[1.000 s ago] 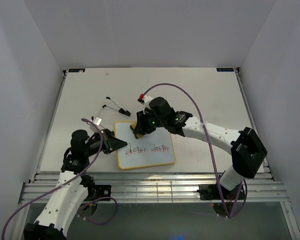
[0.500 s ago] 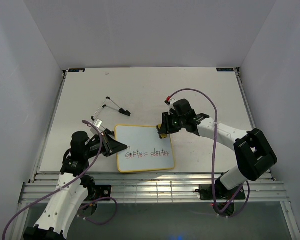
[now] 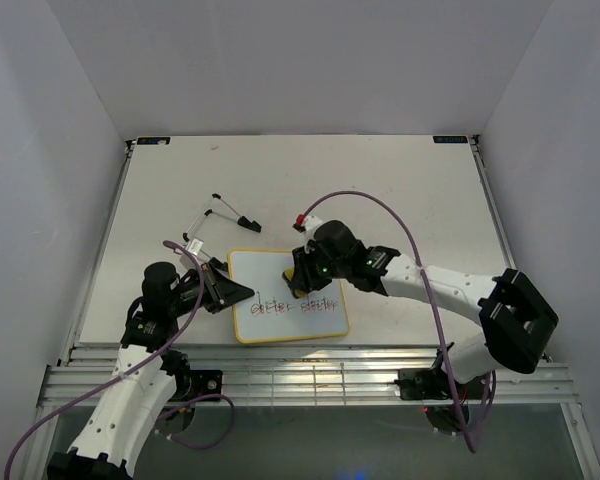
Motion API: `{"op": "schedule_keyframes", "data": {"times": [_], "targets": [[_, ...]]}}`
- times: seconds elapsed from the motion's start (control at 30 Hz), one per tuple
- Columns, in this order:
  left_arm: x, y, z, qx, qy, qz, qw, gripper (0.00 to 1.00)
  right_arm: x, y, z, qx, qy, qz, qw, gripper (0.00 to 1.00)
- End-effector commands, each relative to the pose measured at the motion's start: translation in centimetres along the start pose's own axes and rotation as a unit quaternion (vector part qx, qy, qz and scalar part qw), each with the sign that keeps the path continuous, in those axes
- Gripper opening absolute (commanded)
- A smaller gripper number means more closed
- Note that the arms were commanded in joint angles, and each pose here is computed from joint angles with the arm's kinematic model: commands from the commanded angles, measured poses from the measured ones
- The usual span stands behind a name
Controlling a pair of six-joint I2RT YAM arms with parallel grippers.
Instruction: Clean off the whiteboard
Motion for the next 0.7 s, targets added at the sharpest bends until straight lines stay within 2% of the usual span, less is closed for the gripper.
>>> {"op": "schedule_keyframes", "data": {"times": [0.0, 0.07, 0.3, 0.67], "targets": [[0.9, 1.2, -4.7, -0.069, -0.124, -0.006, 0.99, 0.0, 0.2, 0.9, 5.5, 0.032, 0.028, -0.053, 0.998, 0.08], [0.8, 1.2, -4.7, -0.054, -0.123, 0.0, 0.991, 0.0, -0.1, 0.2, 7.7, 0.044, 0.018, -0.051, 0.998, 0.08], [1.0, 1.3, -5.2, -0.054, -0.136, -0.017, 0.989, 0.0, -1.3, -2.0, 10.1, 0.058, -0.028, -0.01, 0.998, 0.08], [1.1, 1.3, -5.5, -0.042, -0.148, -0.016, 0.988, 0.0, -1.6, -3.3, 14.6, 0.133, 0.018, 0.001, 0.991, 0.08]]}}
Point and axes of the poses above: each gripper's point midway between its finger pads, its own x axis back along the fingers, its own z axis along the line the jaws close on, y = z × x, the point moved 10 cm from there along x, back along the fingers, and after that the axes turned 3 degrees about x, right-handed, at the moved point
